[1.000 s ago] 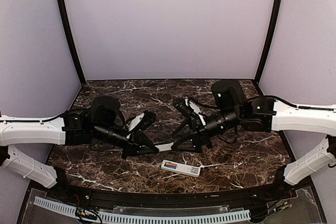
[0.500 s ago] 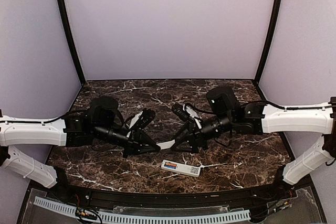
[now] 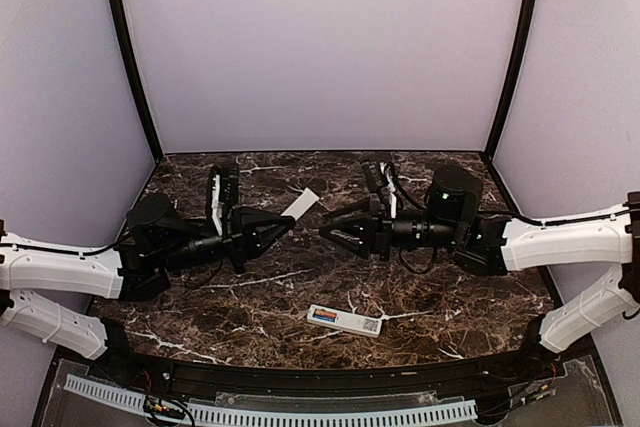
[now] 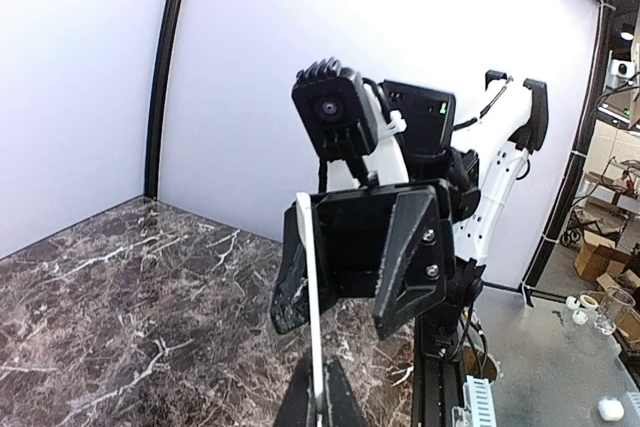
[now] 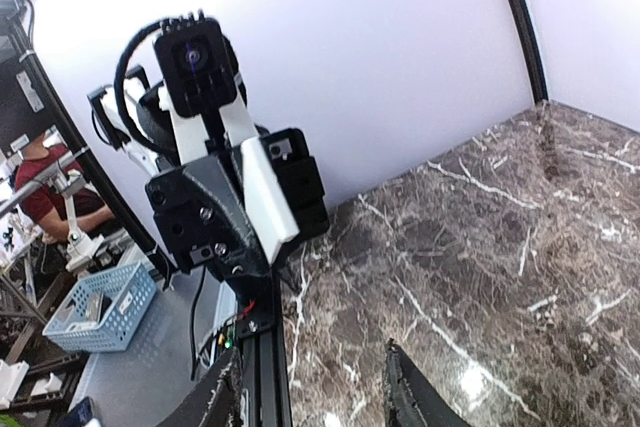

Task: Load the batteries into the remote control
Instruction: Pass from the left arm to the right

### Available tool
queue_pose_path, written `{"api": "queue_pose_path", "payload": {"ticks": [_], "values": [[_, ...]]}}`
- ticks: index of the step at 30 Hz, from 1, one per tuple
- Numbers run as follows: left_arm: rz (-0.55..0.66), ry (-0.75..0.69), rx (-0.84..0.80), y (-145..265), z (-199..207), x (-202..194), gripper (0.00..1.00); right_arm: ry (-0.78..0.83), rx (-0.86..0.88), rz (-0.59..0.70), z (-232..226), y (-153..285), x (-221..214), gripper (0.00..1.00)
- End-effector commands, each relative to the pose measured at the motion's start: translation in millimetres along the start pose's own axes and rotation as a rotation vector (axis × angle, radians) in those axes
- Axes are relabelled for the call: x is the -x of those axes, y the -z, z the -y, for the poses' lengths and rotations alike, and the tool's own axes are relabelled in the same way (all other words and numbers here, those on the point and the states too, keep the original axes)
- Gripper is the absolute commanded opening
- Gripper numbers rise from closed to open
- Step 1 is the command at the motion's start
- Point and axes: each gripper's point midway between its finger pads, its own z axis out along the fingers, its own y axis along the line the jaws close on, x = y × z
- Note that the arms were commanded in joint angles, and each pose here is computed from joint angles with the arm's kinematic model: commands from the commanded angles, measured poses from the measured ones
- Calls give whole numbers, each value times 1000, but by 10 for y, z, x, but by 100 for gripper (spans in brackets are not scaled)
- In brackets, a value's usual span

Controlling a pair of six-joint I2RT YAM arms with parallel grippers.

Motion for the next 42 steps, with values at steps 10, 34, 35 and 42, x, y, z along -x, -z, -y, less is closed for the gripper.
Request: {"api": "queue_pose_path", "payload": {"ticks": [10,34,35,42], "values": [[124,18,-87,35,157,257,0,84,157,237,-372,-236,691,35],[-159,-107,-25,111,119,-7,70,161,142,-355,-442,-25,73,0],[-207,-111,-25,121,118,-68,69,171,126,-389,-435,12,56,0],[-319,-113,-164,-6,276,-243,54,225,68,-537,-449,43,1,0]]}}
